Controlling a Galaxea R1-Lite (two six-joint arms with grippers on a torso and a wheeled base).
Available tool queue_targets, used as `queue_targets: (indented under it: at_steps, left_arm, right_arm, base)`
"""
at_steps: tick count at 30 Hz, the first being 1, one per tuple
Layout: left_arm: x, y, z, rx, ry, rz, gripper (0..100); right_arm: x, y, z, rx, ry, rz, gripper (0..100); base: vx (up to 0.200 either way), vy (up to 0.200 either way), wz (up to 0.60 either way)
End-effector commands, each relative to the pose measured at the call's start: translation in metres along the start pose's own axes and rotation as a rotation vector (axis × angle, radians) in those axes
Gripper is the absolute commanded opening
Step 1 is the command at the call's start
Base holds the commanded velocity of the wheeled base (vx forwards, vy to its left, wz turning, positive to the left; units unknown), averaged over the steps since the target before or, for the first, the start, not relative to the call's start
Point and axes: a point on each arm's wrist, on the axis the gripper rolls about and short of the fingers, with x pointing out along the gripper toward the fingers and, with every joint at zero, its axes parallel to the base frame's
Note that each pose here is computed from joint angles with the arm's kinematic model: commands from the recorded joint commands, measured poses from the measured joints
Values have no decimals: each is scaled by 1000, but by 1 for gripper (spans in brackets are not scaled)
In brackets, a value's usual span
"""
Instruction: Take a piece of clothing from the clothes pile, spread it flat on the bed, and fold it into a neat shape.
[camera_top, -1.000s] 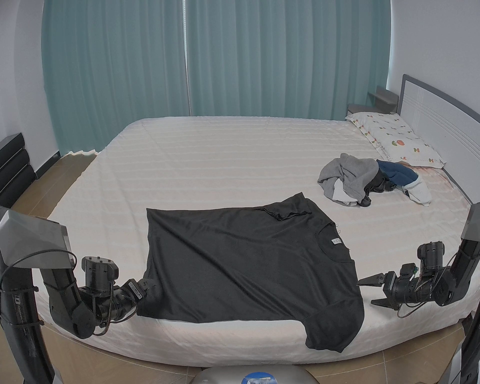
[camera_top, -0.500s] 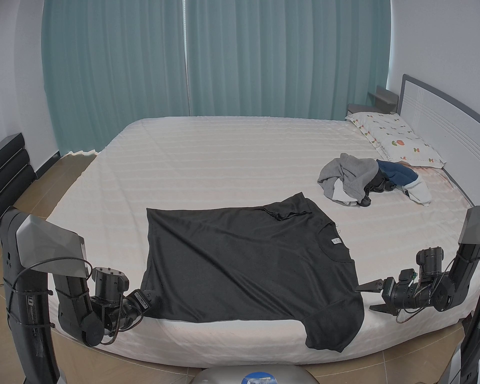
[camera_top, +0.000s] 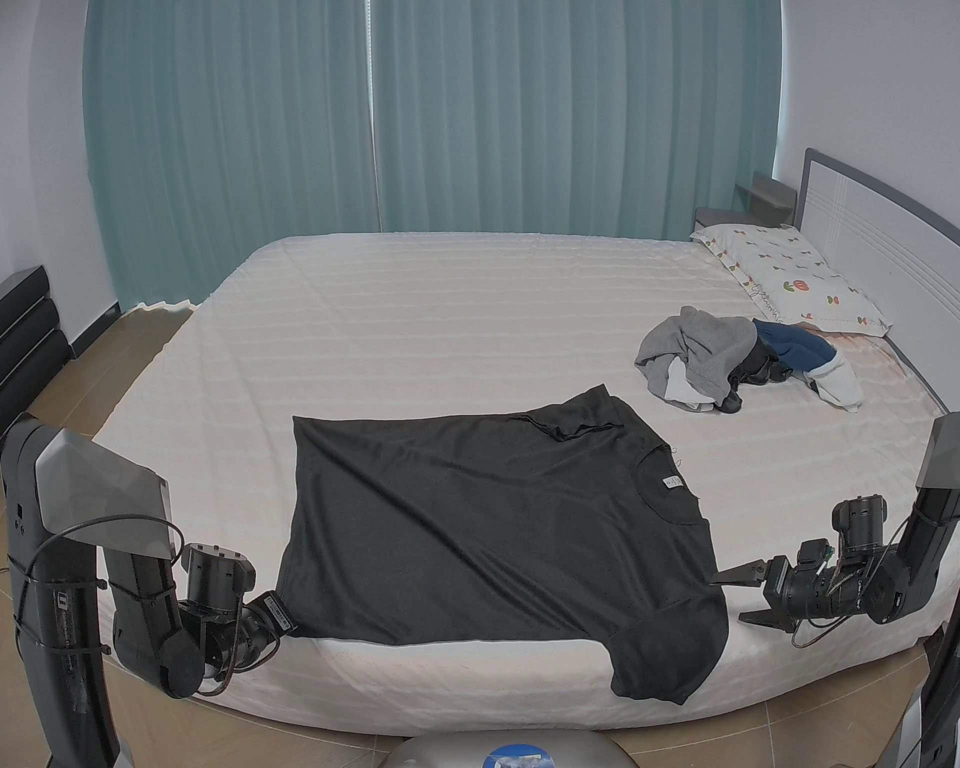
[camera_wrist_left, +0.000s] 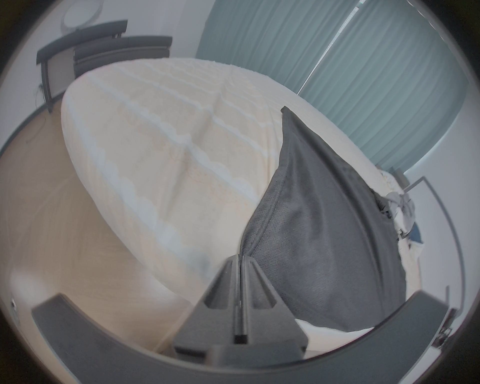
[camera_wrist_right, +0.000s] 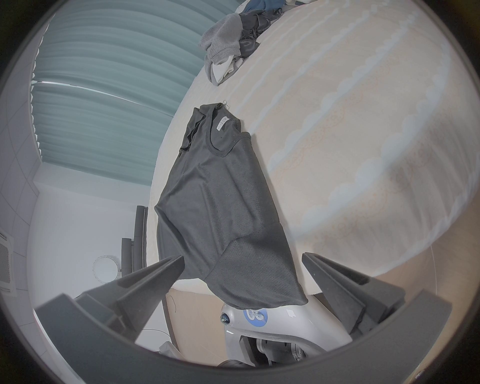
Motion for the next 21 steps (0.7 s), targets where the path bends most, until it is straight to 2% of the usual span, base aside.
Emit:
queue_targets:
  at_steps: [1,11,15,17,21]
  left_arm:
    - [-3,6,-3,63,-20,64,0]
    - [-14,18,-6,174,-16,132,0]
    - [-16,23,-5,196,-29,174,0]
    - [-20,28,-6,240,-32,210,0]
    - [-22,30,-5,252,-33,221,0]
  right_arm:
    - [0,0,0,1,1,0,100]
    - [1,-1,0,-8,1,-2,100]
    - [1,0,0,-9,2,-3,100]
    - [1,0,0,-10,1,-4,100]
    - [2,0,-2,-17,8,-7,100]
  base:
    - [0,0,0]
    - [0,0,0]
    - [0,0,0]
    - [0,0,0]
    - [0,0,0]
